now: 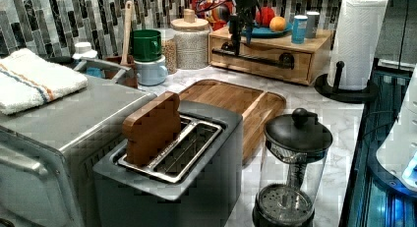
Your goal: Open the drawer.
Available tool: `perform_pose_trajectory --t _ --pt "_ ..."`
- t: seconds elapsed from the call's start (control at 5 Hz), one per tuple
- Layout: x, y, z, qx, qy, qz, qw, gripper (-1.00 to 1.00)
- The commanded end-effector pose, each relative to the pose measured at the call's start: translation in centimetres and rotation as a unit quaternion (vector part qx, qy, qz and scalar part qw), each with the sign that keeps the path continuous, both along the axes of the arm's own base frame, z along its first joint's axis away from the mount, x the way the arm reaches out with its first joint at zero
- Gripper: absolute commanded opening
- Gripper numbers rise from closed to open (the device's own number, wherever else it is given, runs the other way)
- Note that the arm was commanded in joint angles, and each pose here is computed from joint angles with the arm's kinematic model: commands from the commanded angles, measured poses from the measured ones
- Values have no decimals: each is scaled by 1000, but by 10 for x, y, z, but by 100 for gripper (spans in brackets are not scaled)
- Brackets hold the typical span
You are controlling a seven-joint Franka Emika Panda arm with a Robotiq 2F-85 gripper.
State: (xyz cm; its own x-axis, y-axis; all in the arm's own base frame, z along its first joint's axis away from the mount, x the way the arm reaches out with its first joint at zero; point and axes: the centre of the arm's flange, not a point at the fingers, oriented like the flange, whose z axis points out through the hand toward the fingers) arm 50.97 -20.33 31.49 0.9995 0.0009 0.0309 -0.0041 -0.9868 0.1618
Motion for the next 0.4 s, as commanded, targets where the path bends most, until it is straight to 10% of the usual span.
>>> perform_pose_trajectory --t 0.2,0.4 --pt "-12 -9 -17 -2 -22 10 1000 100" --pt "-11 -3 -29 2 -21 -3 1000 100"
